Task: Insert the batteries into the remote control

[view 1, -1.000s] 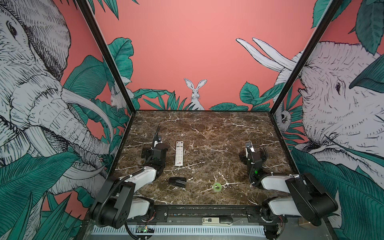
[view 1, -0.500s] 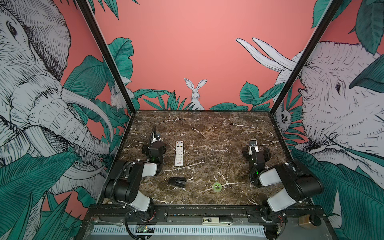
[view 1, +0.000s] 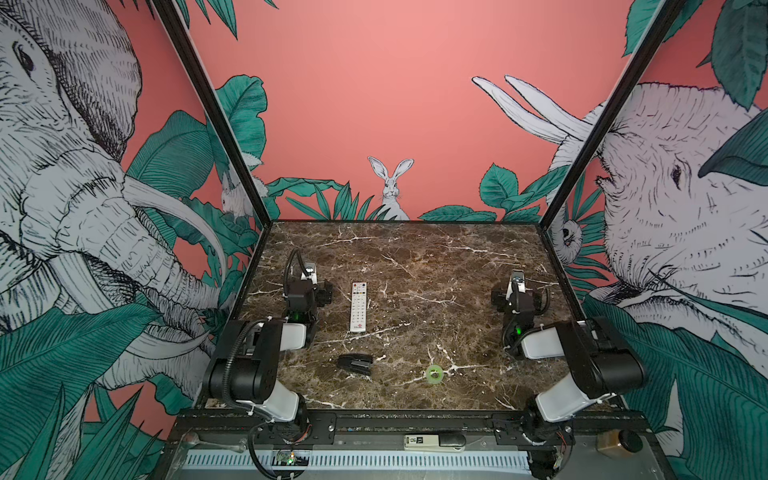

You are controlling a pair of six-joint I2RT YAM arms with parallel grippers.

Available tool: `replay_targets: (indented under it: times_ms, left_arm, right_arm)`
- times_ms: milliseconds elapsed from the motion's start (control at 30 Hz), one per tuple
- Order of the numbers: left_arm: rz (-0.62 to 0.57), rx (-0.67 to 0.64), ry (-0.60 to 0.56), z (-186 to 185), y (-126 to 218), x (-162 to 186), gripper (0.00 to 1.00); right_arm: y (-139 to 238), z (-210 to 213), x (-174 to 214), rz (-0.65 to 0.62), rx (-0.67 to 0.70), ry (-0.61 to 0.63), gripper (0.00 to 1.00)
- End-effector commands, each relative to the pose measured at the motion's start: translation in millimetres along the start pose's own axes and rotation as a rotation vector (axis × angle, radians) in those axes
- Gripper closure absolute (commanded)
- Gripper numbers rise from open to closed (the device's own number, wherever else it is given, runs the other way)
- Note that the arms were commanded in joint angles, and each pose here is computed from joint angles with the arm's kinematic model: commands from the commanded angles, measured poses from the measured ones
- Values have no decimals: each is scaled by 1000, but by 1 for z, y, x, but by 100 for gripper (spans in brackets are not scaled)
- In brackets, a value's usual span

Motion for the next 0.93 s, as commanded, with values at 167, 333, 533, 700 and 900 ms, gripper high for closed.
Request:
replay_targets:
  times_ms: [167, 333, 533, 700, 900]
  left_arm:
    - [-44, 28, 18, -2, 4, -4, 0]
    - [-41, 31, 17, -3, 3, -4, 0]
    - [-43, 30, 17, -2, 2, -5, 0]
    - [-40, 35, 18, -3, 1, -5, 0]
    - [-42, 36, 20, -2, 2, -5, 0]
  right_arm:
    - [-6, -7, 6, 57, -18, -64, 1]
    - [-5, -8, 6, 52, -17, -65, 1]
    - [-5, -7, 5, 48, -20, -63, 1]
    - [-5, -7, 5, 46, -20, -63, 1]
    - [-5, -7, 5, 46, -20, -63, 1]
Point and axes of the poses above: each gripper's point midway between its finger pads, its own y axis back along the fingers, its own z axis along the line the jaws close on, x = y × z, the point moved 1 cm from there along y, back along the fingers, and after that the axes turned 3 degrees about -y, right-handed, at the moved point
